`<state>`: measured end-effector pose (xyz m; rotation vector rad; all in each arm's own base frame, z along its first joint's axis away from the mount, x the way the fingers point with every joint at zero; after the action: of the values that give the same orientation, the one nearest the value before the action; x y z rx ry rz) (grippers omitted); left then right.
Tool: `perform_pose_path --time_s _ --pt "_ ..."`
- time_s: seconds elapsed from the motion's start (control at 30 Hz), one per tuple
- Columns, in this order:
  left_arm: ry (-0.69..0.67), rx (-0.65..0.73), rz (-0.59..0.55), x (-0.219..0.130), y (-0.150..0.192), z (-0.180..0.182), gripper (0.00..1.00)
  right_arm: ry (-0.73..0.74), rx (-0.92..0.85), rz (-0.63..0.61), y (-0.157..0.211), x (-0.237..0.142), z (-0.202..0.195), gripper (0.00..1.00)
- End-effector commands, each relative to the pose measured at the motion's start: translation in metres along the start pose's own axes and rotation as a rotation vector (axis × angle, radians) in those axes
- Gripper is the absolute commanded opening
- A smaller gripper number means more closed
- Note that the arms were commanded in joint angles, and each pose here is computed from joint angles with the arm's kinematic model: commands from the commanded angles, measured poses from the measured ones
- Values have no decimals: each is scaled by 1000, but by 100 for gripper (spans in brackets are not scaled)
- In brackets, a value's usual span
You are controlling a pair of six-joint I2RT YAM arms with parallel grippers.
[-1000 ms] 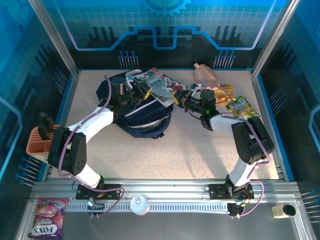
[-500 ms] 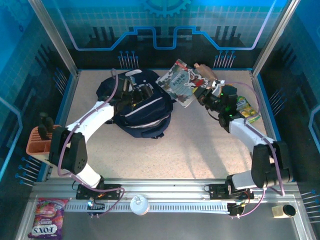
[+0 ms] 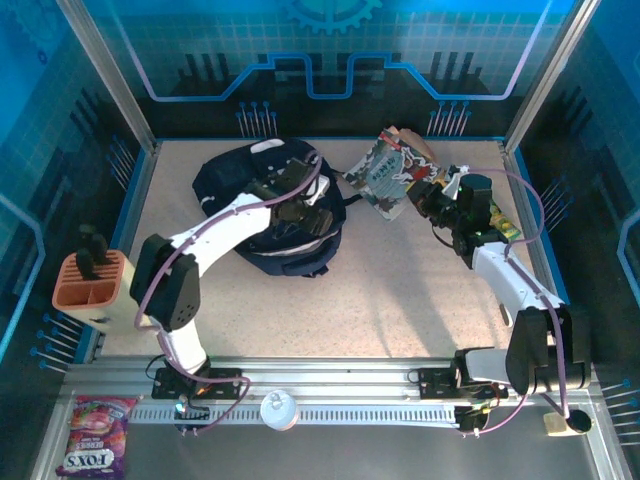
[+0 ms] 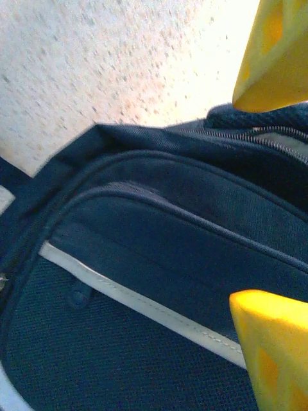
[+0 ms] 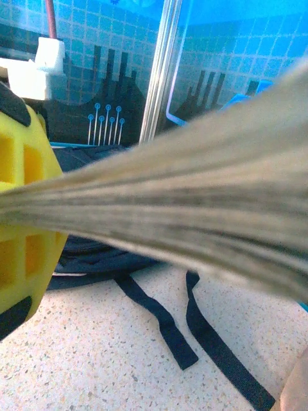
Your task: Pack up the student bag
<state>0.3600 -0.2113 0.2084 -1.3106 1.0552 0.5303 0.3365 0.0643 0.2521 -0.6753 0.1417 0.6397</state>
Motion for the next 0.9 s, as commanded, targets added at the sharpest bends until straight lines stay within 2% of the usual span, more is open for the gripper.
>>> perform_pose_path --time_s 0.0,0.23,0.6,0.73,0.87 --pt "-118 139 108 8 8 8 66 -10 -30 -32 -6 -7 4 2" --pt "-210 190 202 29 12 12 56 -16 -14 -21 -5 -3 2 2" --pt "-310 193 190 37 5 14 37 -19 -3 -16 -4 -2 1 2" --pt "-318 165 184 37 1 15 27 -13 -4 -18 -3 -3 0 2" --pt "-311 146 159 31 -4 13 13 2 -14 -26 -4 -6 0 2"
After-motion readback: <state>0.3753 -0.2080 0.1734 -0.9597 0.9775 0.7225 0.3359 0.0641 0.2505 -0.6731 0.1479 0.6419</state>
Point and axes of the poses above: each hand's point on the last joint's axis, 136 mm out from that joint toward the fingers, its own x axis out along the fingers, its own z axis along the line the jaws close on, y = z × x, the point moved 8 cm from there along -x, back along the fingers, and after that the axes turned 9 degrees about -x, right-handed, at the moved point
